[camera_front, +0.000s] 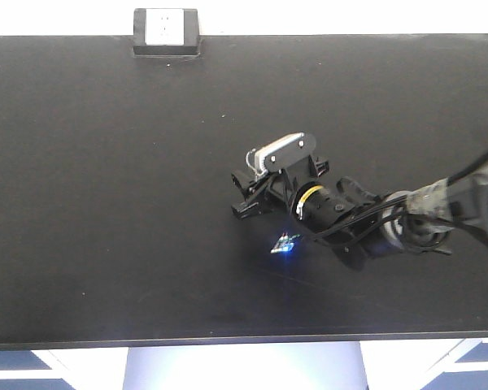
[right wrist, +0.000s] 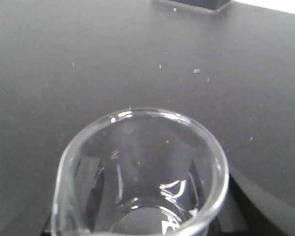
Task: Grab beaker and place in storage area
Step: 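Extend the right arm and lower the beaker onto the bench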
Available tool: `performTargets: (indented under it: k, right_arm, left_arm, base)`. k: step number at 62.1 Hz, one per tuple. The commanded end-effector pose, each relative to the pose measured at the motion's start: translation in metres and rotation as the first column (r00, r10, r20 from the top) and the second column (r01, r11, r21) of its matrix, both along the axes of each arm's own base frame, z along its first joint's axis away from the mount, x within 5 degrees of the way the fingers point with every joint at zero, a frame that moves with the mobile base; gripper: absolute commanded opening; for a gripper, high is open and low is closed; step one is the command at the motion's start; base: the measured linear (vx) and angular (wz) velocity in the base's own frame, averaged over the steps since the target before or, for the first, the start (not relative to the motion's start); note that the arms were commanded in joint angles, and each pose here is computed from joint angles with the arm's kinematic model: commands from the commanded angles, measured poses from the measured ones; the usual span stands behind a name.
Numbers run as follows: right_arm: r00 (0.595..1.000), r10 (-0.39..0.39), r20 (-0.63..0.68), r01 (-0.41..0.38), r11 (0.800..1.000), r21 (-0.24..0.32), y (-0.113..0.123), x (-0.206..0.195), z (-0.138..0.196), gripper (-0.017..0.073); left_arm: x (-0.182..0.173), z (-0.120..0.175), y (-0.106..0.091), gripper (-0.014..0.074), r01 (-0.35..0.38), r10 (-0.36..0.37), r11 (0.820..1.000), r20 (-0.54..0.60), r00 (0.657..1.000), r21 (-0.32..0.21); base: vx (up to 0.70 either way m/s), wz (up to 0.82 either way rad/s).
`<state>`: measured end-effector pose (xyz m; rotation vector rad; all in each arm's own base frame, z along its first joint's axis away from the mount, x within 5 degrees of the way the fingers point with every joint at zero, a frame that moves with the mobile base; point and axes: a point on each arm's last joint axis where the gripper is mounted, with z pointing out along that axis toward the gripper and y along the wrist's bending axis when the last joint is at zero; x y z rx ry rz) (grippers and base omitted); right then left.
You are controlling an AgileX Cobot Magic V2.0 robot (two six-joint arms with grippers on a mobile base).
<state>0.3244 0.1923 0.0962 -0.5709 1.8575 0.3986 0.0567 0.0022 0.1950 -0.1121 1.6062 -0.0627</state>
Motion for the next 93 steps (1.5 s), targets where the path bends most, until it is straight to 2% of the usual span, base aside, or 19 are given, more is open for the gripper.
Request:
performTargets:
  k: [1,13,43,52,69,75,81,88,93]
  right_arm:
    - [0.99,-0.004,0.144,-0.009,0.996,0.089,0.005,0.009,0.022,-0.0001]
    - [0.99,-0.002,0.141,-0.011,0.996,0.093,0.005,0.009,0.006,-0.0001]
    - [0.993,0.0,0.115,-0.009,0.997,0.079,0.004,0.007,-0.009,0.0029]
    - [0.995,0.008,0.1,-0.016,0.996,0.083,0.005,0.007,-0.01,0.0122]
    - [0.997,0.014,0.08,-0.022,0.994,0.106,0.006,0.006,-0.011,0.0465]
    - [0.997,0.013,0.077,-0.021,0.994,0.109,0.005,0.005,-0.011,0.0559]
    - [0.998,0.009,0.065,-0.017,0.993,0.118,0.005,0.005,-0.011,0.0595]
    - [0.999,0.002,0.052,-0.01,0.989,0.147,0.006,0.005,-0.008,0.0592]
    - [0.999,0.001,0.032,-0.005,0.992,0.129,0.005,0.005,-0.006,0.0585]
  left_arm:
    - [0.0,0.001,-0.002,-0.0008,0.019,-0.019,1.0,0.081,0.997,-0.01]
    - [0.0,0.001,-0.002,-0.0008,0.019,-0.019,1.0,0.081,0.997,-0.01]
    - [0.0,0.001,-0.002,-0.0008,0.019,-0.019,1.0,0.081,0.997,-0.01]
    - [0.0,0.001,-0.002,-0.0008,0.019,-0.019,1.0,0.081,0.997,-0.01]
    - [0.0,0.001,-0.002,-0.0008,0.019,-0.019,1.0,0.081,0.997,-0.01]
    - [0.0,0.001,-0.002,-0.0008,0.019,-0.019,1.0,0.081,0.997,-0.01]
    - [0.0,0.001,-0.002,-0.0008,0.019,-0.019,1.0,0.081,0.997,-0.01]
    - [0.0,0.001,-0.002,-0.0008,0.019,-0.019,1.0,0.081,0.997,-0.01]
    - [0.0,0.001,-0.002,-0.0008,0.019,-0.019,1.0,0.081,0.997,-0.01]
  base:
    - [0.0,0.0]
    - [0.0,0.0]
    - [0.0,0.0]
    - [0.0,0.0]
    - [0.0,0.0]
    - [0.0,0.0]
    - [0.0,0.0]
    - [0.0,0.0]
    - [0.0,0.0]
